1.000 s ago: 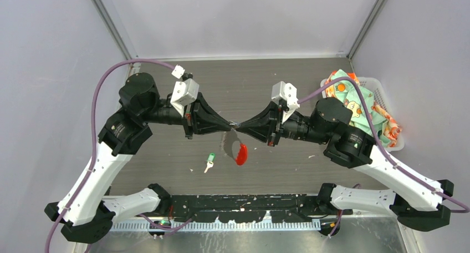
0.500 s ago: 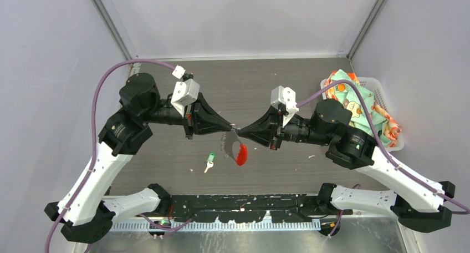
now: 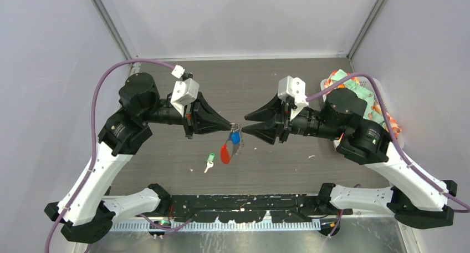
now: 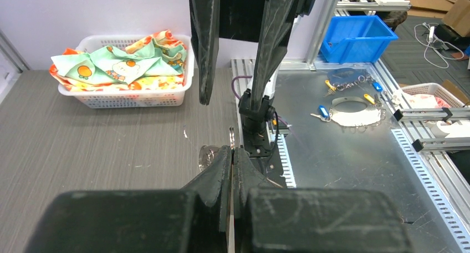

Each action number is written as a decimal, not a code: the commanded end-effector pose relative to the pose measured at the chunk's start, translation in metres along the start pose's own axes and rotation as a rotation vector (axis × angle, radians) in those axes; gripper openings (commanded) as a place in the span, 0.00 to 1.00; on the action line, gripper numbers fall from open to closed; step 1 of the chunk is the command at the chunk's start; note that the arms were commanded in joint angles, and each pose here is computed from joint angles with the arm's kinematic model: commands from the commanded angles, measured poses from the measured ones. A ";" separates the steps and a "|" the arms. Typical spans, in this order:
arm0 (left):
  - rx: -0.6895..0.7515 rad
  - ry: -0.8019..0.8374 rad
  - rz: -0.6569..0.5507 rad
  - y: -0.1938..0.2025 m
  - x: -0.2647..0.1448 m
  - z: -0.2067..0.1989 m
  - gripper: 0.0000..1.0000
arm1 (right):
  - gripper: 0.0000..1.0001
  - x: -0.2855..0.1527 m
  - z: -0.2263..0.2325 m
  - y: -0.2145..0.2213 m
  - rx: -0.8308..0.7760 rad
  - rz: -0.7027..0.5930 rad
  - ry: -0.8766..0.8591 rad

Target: Put the keys on the keyring

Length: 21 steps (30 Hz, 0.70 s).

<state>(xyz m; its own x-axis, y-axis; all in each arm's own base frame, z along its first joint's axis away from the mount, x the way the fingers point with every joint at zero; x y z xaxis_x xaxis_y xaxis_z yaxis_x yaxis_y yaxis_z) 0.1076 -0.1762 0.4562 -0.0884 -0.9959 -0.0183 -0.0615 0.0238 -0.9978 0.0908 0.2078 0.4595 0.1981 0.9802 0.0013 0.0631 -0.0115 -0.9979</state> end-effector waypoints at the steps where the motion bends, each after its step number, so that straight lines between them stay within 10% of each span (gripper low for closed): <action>1: 0.076 0.015 -0.054 -0.019 -0.005 -0.011 0.00 | 0.40 0.002 -0.003 -0.019 -0.036 -0.076 0.007; 21: 0.091 -0.018 -0.057 -0.017 -0.007 -0.010 0.00 | 0.41 0.010 -0.001 0.016 0.090 -0.057 0.034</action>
<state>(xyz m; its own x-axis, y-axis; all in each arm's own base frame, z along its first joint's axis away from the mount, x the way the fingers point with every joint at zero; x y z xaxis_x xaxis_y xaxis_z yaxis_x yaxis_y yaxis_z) 0.1048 -0.1734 0.4584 -0.0795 -0.9968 -0.0113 -0.0502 0.0154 -0.9986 0.0932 0.2159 0.4320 0.2058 0.9784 -0.0194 -0.0151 -0.0166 -0.9997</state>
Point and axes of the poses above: each gripper's point midway between its finger pads, its own x axis out along the fingers, its own z axis along the line the jaws close on, y = z × x, the point moved 9 cm from there along -x, back along the fingers, and after that the axes turned 2 degrees about -x, right-handed, at the moved point
